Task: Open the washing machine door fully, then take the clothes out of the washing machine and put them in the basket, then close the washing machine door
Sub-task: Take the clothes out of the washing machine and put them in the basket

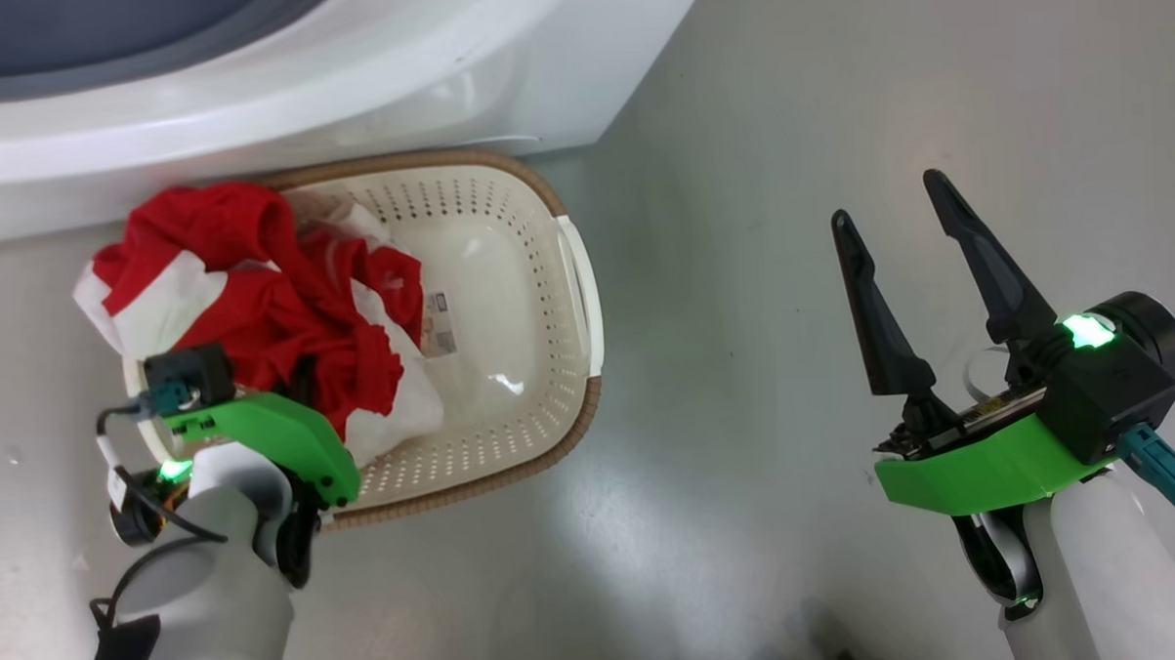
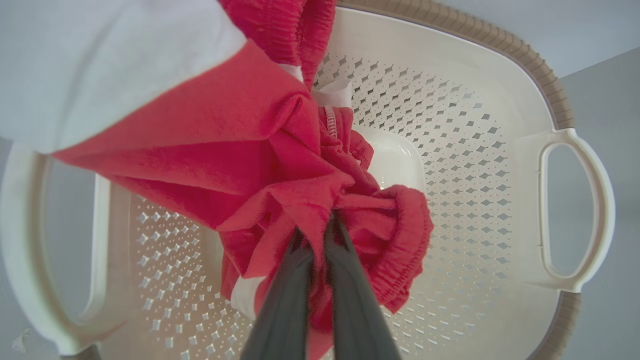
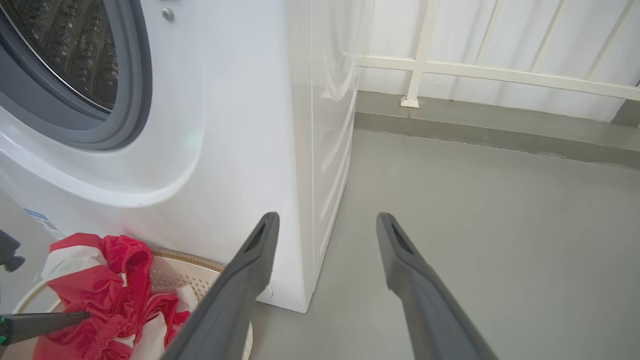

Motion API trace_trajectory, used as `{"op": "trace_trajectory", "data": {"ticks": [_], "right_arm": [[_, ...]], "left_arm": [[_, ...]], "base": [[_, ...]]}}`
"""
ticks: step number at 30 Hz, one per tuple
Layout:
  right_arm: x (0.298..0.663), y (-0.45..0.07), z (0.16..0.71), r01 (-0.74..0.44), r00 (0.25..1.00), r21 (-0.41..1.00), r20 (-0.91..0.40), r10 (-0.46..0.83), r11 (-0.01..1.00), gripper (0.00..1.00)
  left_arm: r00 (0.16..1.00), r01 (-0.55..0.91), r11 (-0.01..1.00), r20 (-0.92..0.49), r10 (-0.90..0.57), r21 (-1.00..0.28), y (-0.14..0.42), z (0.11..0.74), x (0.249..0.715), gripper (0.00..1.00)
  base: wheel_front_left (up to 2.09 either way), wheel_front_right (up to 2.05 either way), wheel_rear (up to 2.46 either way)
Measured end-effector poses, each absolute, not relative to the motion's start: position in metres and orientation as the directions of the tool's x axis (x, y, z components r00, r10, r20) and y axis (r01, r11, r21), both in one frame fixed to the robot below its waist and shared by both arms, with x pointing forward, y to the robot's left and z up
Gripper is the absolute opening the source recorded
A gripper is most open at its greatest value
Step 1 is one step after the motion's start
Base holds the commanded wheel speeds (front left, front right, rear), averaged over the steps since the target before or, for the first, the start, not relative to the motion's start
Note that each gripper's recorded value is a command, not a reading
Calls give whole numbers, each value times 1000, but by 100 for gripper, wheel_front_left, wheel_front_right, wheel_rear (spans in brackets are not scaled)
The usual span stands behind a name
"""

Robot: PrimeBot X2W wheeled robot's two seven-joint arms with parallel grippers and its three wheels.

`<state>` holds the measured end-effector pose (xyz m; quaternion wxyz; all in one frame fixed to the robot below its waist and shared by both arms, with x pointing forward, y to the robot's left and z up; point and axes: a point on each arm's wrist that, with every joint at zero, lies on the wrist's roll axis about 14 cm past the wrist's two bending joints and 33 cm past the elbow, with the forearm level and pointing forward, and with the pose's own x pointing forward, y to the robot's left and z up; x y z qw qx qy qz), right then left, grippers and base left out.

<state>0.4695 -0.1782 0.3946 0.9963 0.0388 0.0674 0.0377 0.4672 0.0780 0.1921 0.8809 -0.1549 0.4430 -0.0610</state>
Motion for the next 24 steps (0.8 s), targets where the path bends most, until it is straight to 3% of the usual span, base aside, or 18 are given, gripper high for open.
{"op": "trace_trajectory", "data": {"ticks": [3,4,5,19,24], "right_arm": [[469,-180,389,-64,986,81,-147,75,995,100],[469,-181,387,-63,986,80,-151,74,995,100],[469,-181,386,-62,985,81,-154,74,995,100],[479,-173,387,-80,987,97,-134,92,992,100],[481,-172,392,-79,989,101,-119,91,992,100]], "left_arm": [[592,-29,944,-767,-249,-329,76,186,468,48],[589,-33,946,-771,-242,-322,76,184,467,88],[587,-37,947,-774,-238,-319,77,183,466,100],[647,-78,943,-736,-200,-324,90,197,478,100],[704,-59,933,-677,-214,-356,89,218,493,100]], "base": [[0,0,0],[0,0,0],[0,0,0],[0,0,0],[0,0,0]]}}
